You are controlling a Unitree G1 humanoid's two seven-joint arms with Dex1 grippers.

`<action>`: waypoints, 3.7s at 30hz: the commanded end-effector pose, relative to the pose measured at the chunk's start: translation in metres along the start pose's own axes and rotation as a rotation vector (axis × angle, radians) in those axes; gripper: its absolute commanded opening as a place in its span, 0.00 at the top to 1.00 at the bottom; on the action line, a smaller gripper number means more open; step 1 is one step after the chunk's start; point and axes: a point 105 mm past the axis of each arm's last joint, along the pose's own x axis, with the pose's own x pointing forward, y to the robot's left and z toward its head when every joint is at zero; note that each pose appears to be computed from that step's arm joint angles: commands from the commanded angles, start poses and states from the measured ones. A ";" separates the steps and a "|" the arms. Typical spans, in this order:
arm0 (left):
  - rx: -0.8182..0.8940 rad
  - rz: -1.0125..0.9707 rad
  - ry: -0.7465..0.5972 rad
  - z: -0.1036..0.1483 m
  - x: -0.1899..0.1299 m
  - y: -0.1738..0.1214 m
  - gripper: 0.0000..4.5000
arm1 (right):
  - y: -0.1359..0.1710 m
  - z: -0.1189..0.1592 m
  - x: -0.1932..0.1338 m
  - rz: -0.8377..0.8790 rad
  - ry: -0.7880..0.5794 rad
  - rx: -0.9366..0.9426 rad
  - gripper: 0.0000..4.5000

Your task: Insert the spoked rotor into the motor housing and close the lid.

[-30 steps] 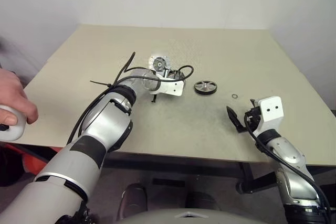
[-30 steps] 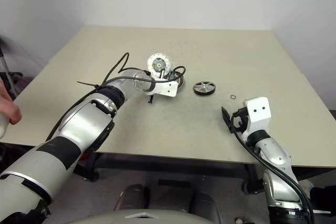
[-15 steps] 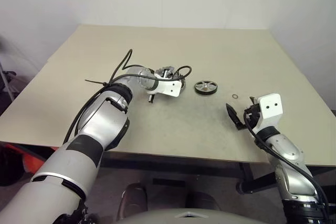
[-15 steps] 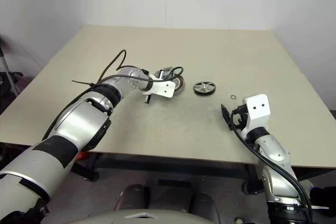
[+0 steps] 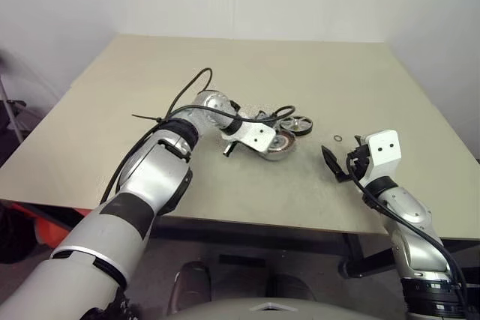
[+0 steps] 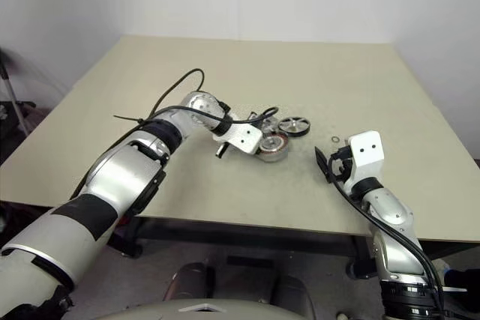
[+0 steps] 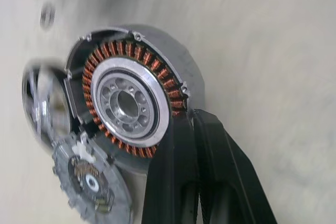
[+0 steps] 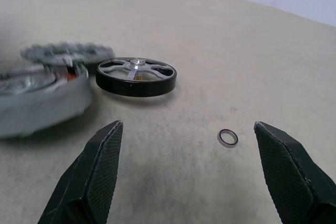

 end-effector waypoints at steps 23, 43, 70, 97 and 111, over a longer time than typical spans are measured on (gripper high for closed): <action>0.132 -0.201 0.119 -0.036 -0.040 -0.054 0.99 | -0.004 0.013 0.014 0.015 -0.057 -0.030 0.00; 0.120 -0.096 0.090 -0.029 -0.035 -0.036 0.79 | -0.001 0.013 0.016 0.026 -0.058 -0.034 0.00; -0.844 0.720 -0.444 -0.032 -0.060 -0.041 0.79 | -0.031 -0.007 0.062 -0.171 0.130 0.067 0.00; -0.961 0.906 -0.353 -0.032 -0.067 -0.064 0.78 | -0.025 -0.055 0.105 -0.163 0.305 0.171 0.51; -0.959 0.908 -0.330 -0.035 -0.069 -0.068 0.78 | -0.033 -0.071 0.088 -0.210 0.393 0.287 0.51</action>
